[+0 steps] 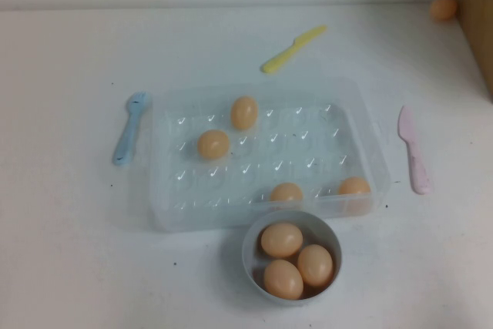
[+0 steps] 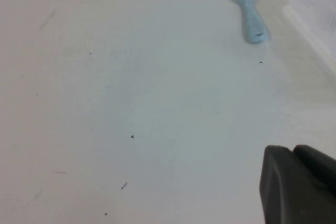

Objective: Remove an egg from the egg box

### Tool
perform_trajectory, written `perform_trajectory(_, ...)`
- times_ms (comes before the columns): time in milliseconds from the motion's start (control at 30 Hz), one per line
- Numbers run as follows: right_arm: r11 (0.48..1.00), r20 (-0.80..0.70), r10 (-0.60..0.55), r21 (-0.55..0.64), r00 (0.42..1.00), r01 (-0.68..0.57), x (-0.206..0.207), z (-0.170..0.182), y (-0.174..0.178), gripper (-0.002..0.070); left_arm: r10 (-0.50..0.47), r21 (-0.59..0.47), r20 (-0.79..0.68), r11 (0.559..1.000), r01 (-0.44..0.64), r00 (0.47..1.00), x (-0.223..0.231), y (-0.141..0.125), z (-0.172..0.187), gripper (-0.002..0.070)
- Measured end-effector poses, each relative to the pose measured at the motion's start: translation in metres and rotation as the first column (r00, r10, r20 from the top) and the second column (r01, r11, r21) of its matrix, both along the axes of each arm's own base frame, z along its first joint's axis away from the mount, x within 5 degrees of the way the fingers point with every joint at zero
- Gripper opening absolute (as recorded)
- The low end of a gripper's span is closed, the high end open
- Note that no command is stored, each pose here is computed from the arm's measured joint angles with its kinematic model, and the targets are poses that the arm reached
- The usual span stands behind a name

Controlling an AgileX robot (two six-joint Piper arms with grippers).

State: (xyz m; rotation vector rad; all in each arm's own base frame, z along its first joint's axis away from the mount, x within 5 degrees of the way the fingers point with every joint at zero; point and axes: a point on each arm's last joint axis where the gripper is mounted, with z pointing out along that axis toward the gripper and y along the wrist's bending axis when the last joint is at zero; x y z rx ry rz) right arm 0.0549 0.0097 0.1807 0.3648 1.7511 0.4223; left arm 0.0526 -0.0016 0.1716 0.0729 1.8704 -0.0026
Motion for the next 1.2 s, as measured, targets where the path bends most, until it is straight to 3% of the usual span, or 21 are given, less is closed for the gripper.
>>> perform_trajectory(67,0.967,0.047,-0.012,0.253,0.999,0.000,0.001,0.007,0.003,-0.0017,0.000,0.000,0.000,1.000,0.000,1.000,0.000,0.000,0.000,-0.0003)
perform_trajectory(133,0.859,0.083,-0.047,0.512,0.995,-0.002,0.001,0.014,0.004,-0.0017,0.000,0.000,0.000,1.000,0.000,1.000,0.000,0.000,0.000,-0.0003)
perform_trajectory(200,0.765,0.104,-0.097,0.643,0.990,0.008,0.002,0.019,0.001,-0.0017,0.000,0.000,0.000,1.000,0.000,1.000,0.000,0.000,0.000,-0.0003)
perform_trajectory(233,0.756,0.112,-0.116,0.654,0.987,0.015,0.002,0.020,-0.001,-0.0017,0.000,0.000,0.000,1.000,0.000,1.000,0.000,0.000,0.000,-0.0003)
perform_trajectory(400,0.857,0.149,-0.117,0.515,0.982,0.024,0.002,0.020,-0.002,-0.0017,0.000,0.000,0.000,1.000,0.000,1.000,0.000,0.000,0.000,-0.0003)
perform_trajectory(833,0.943,0.032,0.191,0.270,0.981,-0.192,-0.002,0.012,0.021,-0.0017,0.000,0.000,0.000,1.000,0.000,1.000,0.000,0.000,0.000,-0.0003)
perform_trajectory(1033,0.960,-0.126,0.278,0.076,0.952,-0.270,0.020,0.070,0.024,-0.0017,0.000,0.000,0.000,1.000,0.000,1.000,0.000,0.000,0.000,-0.0003)
perform_trajectory(1200,0.908,-0.350,0.370,-0.059,0.861,-0.414,0.064,0.127,0.024,-0.0017,0.000,0.000,0.000,1.000,0.000,1.000,0.000,0.000,0.000,-0.0003)
